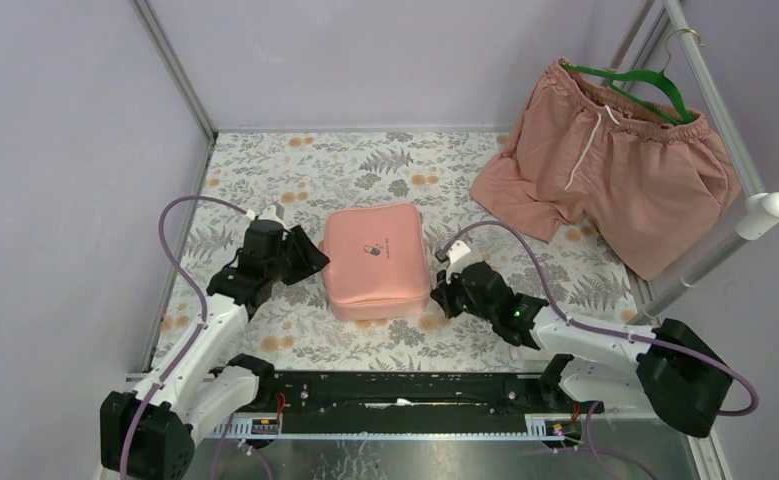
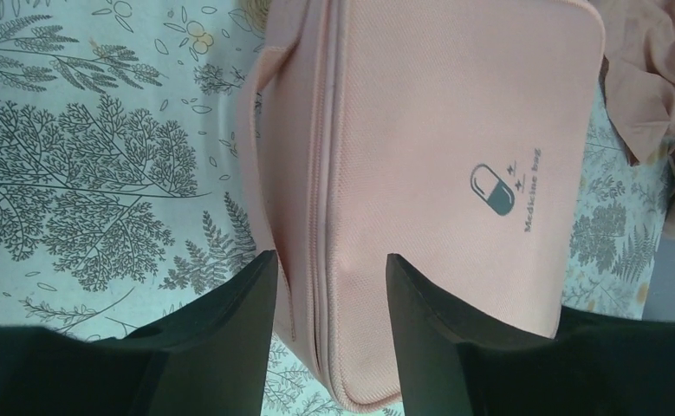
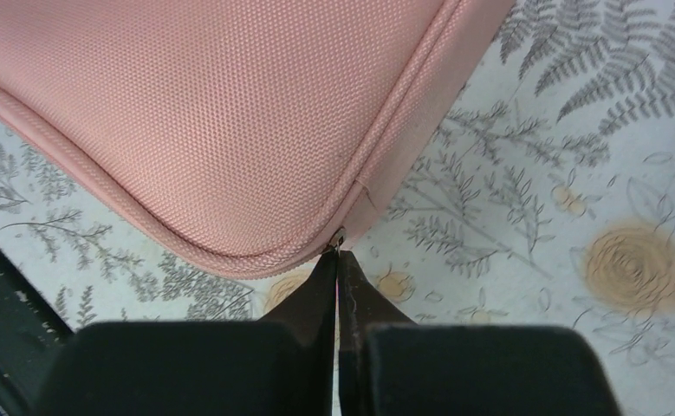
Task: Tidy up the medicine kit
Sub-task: Zip the medicine box at the center of the board.
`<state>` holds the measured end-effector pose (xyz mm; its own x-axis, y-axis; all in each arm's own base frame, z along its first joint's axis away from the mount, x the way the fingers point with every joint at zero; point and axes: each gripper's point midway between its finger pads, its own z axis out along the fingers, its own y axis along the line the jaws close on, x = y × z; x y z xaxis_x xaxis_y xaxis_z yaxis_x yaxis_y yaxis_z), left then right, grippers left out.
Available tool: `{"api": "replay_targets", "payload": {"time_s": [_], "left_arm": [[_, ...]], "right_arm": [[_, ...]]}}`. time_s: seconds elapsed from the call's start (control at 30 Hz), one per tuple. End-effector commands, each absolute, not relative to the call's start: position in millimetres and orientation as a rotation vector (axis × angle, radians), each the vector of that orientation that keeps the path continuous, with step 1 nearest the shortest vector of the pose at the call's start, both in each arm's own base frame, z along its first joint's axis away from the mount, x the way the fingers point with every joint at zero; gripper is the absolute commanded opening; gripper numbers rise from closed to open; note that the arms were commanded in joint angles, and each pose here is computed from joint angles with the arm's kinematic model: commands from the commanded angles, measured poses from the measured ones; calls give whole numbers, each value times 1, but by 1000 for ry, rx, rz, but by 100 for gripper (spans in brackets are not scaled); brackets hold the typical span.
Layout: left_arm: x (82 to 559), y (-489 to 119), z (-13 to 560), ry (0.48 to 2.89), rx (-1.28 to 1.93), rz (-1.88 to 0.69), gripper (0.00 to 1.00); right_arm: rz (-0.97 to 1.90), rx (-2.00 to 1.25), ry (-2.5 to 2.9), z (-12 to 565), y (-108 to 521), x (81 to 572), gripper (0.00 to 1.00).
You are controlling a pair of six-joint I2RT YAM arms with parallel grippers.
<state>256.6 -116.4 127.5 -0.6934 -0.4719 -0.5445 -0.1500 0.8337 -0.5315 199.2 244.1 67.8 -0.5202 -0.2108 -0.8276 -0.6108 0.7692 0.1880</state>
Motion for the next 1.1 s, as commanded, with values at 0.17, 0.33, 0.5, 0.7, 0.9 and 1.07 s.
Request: {"api": "replay_targets", "payload": {"time_s": [0.17, 0.33, 0.5, 0.7, 0.9, 1.07], "left_arm": [[258, -140, 172, 2200, -116, -666, 59], [257, -164, 208, 2009, 201, -599, 69], [235, -204, 222, 1819, 610, -537, 74], [220, -248, 189, 1793, 1034, -410, 73], [215, -261, 146, 1773, 1291, -144, 69], [210, -258, 128, 1796, 1356, -98, 65]], "right_arm": [[634, -807, 1994, 91, 254, 270, 0], [745, -905, 1985, 95, 269, 281, 0], [779, -917, 1980, 96, 275, 282, 0], [782, -914, 1992, 89, 271, 276, 0], [782, -911, 2005, 83, 267, 272, 0], [781, -912, 2007, 82, 265, 272, 0]]}}
